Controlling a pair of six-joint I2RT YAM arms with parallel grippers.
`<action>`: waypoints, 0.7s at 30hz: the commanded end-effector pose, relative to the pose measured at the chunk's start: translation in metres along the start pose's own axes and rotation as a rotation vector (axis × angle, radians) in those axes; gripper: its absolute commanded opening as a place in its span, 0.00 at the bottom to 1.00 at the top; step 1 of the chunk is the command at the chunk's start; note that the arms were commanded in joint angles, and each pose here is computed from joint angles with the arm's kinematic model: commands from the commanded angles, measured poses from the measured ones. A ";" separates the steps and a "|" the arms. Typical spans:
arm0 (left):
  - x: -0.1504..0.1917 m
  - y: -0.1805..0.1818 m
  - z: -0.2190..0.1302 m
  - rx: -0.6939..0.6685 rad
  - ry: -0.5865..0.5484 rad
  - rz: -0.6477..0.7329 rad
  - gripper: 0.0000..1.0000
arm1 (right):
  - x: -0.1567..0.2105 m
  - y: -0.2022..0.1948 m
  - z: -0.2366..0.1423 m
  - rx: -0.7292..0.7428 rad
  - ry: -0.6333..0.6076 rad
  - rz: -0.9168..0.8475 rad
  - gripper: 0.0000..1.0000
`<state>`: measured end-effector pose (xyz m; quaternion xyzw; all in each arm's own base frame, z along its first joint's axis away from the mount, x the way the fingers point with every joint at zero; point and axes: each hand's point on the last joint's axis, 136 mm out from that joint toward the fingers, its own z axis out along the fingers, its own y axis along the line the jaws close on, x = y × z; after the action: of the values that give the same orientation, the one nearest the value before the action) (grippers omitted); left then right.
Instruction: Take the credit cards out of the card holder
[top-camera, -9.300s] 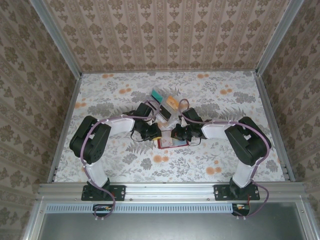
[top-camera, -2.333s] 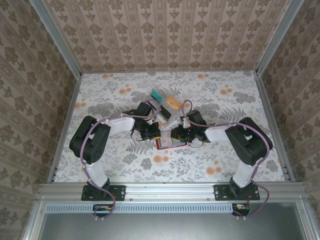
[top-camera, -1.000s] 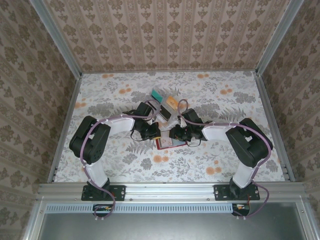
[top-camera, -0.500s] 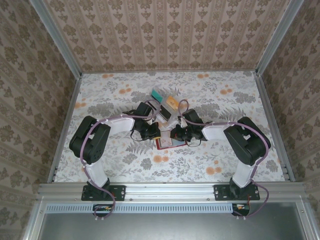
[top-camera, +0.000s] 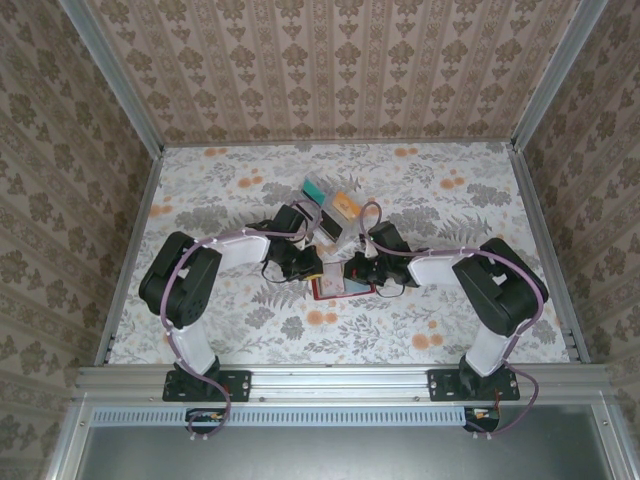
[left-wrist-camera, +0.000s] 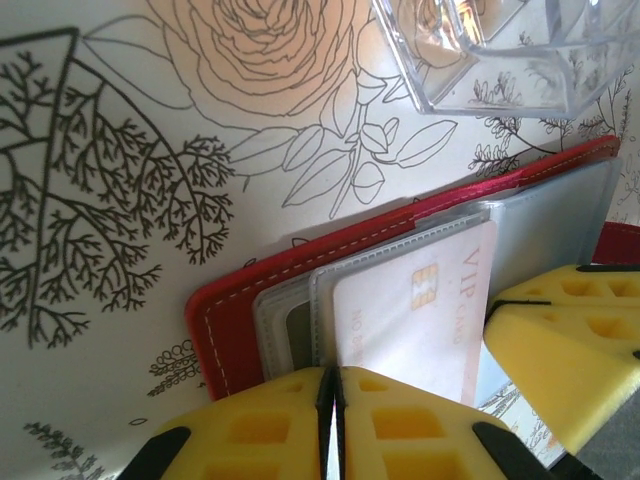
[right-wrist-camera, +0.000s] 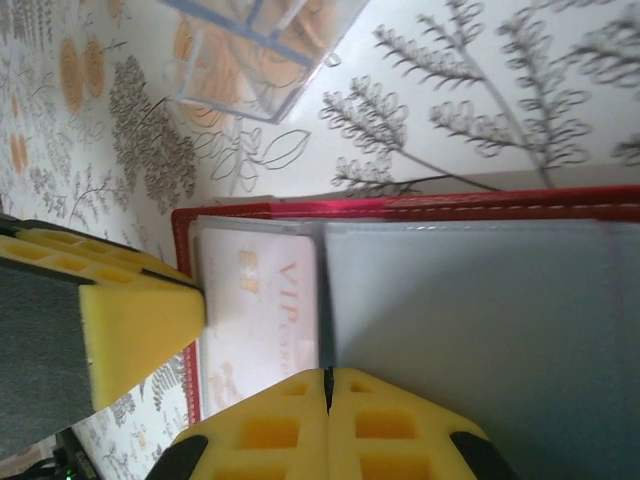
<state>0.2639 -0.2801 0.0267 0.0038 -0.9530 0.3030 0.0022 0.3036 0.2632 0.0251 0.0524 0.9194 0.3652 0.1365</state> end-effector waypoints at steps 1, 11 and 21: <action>0.016 0.033 0.006 -0.110 0.051 -0.049 0.14 | -0.006 -0.007 -0.007 0.028 -0.041 -0.005 0.00; 0.017 0.035 0.009 -0.114 0.055 -0.053 0.09 | -0.002 0.014 -0.006 -0.073 0.009 -0.009 0.13; 0.018 0.037 0.009 -0.117 0.058 -0.059 0.08 | 0.005 0.008 0.007 -0.046 0.060 0.012 0.23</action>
<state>0.2634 -0.2798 0.0265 0.0041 -0.9532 0.3025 0.0034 0.3018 0.2696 0.0289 0.0465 0.9123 0.3885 0.1213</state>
